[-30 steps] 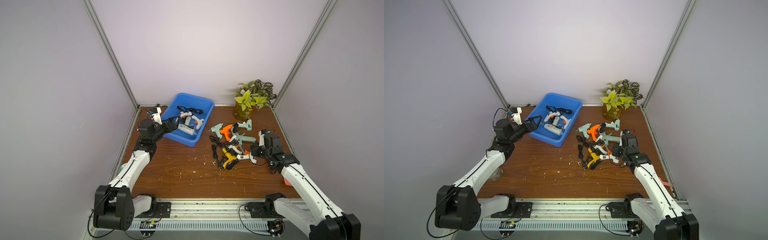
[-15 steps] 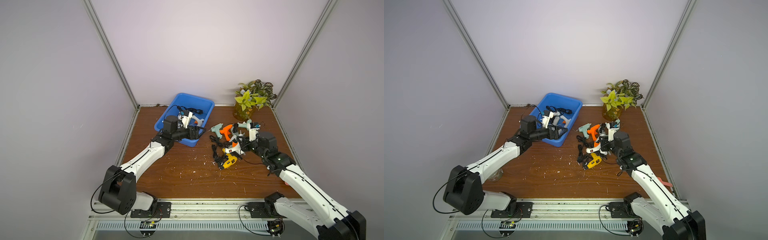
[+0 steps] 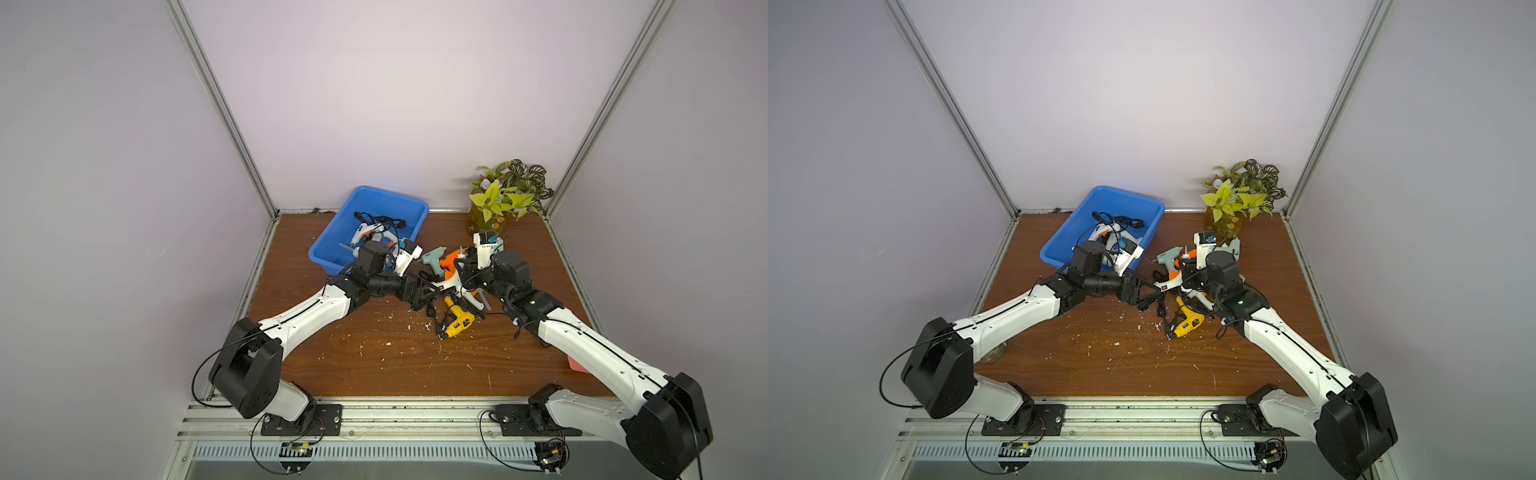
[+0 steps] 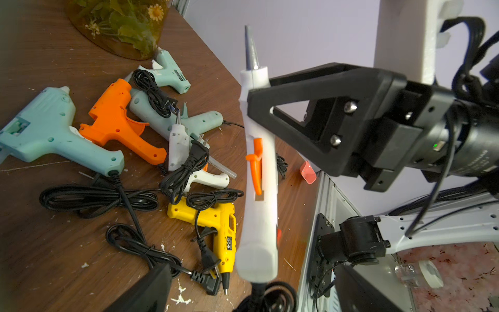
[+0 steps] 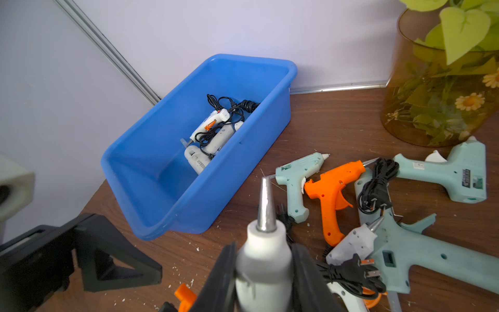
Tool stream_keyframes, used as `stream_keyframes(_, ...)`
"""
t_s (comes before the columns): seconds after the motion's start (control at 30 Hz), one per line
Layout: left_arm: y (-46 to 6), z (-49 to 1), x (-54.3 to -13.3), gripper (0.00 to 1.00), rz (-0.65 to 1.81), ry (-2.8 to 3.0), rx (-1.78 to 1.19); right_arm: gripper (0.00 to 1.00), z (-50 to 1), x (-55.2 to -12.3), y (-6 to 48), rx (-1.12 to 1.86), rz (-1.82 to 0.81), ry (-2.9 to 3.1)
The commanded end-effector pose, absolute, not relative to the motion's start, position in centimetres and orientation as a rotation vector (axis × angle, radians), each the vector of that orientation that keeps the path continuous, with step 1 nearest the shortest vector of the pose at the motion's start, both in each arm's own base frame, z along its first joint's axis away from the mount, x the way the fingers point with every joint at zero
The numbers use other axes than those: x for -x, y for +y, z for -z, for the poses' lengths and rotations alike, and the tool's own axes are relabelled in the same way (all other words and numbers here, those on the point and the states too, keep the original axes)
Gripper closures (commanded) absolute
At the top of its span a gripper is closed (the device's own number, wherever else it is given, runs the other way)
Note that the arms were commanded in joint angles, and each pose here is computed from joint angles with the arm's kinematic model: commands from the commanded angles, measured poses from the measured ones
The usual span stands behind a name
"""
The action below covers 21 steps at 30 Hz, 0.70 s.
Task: Put the hot melt glue gun into the storage box
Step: Pick up the hot melt adhesive gun from the center of the board.
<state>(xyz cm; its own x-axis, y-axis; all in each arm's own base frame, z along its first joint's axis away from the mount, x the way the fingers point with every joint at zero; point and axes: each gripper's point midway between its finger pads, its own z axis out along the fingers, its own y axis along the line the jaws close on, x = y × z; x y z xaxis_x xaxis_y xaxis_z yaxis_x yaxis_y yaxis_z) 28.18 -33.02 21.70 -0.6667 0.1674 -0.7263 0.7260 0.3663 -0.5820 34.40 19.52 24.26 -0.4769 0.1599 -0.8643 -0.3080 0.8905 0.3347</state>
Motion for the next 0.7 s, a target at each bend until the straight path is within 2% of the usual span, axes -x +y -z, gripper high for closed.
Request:
stream_keyframes(0.0, -33.9, -22.1, -27.8, 0.04, 1.311, 2.039, -0.824, 1.0, -29.0, -35.4, 20.3, 0.054, -0.62, 1.851)
stream_keyframes(0.4, -35.4, -20.4, -28.9, 0.21, 1.363, 2.057, -0.765, 1.0, -28.9, -35.5, 21.0, 0.04, -0.621, 1.843)
stream_keyframes(0.67, -36.5, -20.8, -28.8, 0.26, 1.43, 2.026, -0.768, 1.0, -28.6, -35.5, 21.2, 0.041, -0.612, 1.849)
